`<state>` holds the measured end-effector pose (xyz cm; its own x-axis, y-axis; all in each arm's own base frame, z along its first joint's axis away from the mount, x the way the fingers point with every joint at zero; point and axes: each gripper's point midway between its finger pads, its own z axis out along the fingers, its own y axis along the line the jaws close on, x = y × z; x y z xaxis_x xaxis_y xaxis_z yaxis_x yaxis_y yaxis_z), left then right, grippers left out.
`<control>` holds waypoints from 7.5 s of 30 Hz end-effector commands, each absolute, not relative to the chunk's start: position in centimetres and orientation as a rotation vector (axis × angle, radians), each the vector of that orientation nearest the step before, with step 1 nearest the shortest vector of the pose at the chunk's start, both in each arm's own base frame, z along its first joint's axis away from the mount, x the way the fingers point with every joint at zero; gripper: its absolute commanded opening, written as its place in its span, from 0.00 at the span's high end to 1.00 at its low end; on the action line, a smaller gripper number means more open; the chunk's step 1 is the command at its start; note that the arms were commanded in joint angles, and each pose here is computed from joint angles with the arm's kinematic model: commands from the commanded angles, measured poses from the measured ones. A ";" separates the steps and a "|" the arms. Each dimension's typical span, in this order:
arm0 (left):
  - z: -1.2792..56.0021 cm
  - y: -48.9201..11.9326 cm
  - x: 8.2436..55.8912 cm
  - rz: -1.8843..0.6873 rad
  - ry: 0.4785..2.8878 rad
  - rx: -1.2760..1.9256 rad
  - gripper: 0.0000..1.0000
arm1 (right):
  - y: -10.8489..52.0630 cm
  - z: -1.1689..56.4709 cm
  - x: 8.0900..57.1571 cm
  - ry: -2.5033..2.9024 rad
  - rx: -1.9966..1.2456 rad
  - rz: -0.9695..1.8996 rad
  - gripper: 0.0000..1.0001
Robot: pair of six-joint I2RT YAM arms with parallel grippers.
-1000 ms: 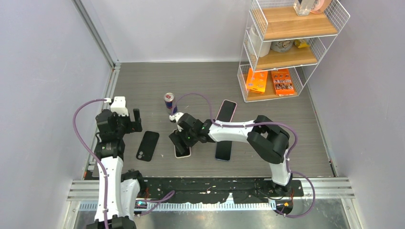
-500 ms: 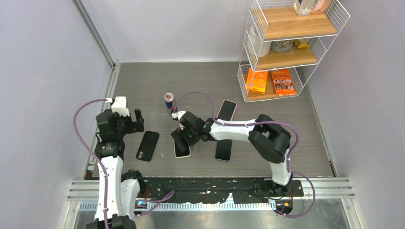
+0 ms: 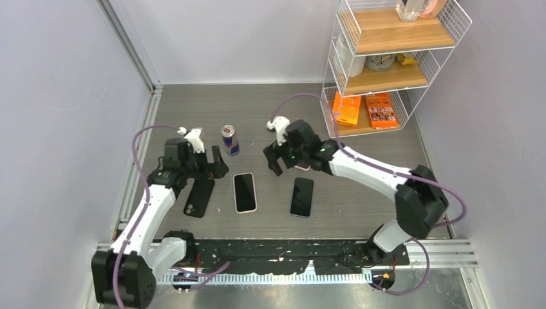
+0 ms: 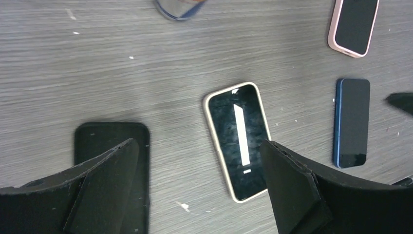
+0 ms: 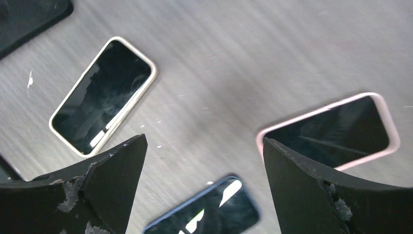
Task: Take the phone out of the phone case
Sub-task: Pick up the phone at the center of the board.
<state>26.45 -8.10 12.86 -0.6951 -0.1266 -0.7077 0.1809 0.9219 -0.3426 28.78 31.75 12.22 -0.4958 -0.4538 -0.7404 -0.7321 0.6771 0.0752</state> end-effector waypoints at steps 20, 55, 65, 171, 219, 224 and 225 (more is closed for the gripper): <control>6.3 -17.8 25.6 -0.311 2.669 -0.106 0.00 | 23.0 15.2 34.0 2.004 -0.778 0.372 0.05; 4.0 -17.8 24.5 -0.210 2.674 -0.120 0.00 | 22.3 13.6 34.2 2.059 -0.742 0.484 0.05; 3.0 -18.6 24.4 -0.185 2.723 -0.087 0.01 | 22.5 13.2 34.1 2.070 -0.748 0.497 0.05; 12.9 -30.0 23.6 -0.345 1.980 1.070 1.00 | 30.8 10.8 24.5 2.107 -1.057 1.412 0.52; 29.6 -25.5 16.7 -0.901 1.505 1.314 0.00 | 24.9 30.6 18.6 1.458 -1.399 1.128 0.95; 30.2 -26.4 16.3 -0.978 1.471 1.315 0.00 | 25.2 32.7 17.1 1.364 -1.425 1.171 0.95; 30.5 -26.7 16.1 -1.007 1.458 1.317 0.01 | 25.3 33.5 16.9 1.336 -1.430 1.177 0.95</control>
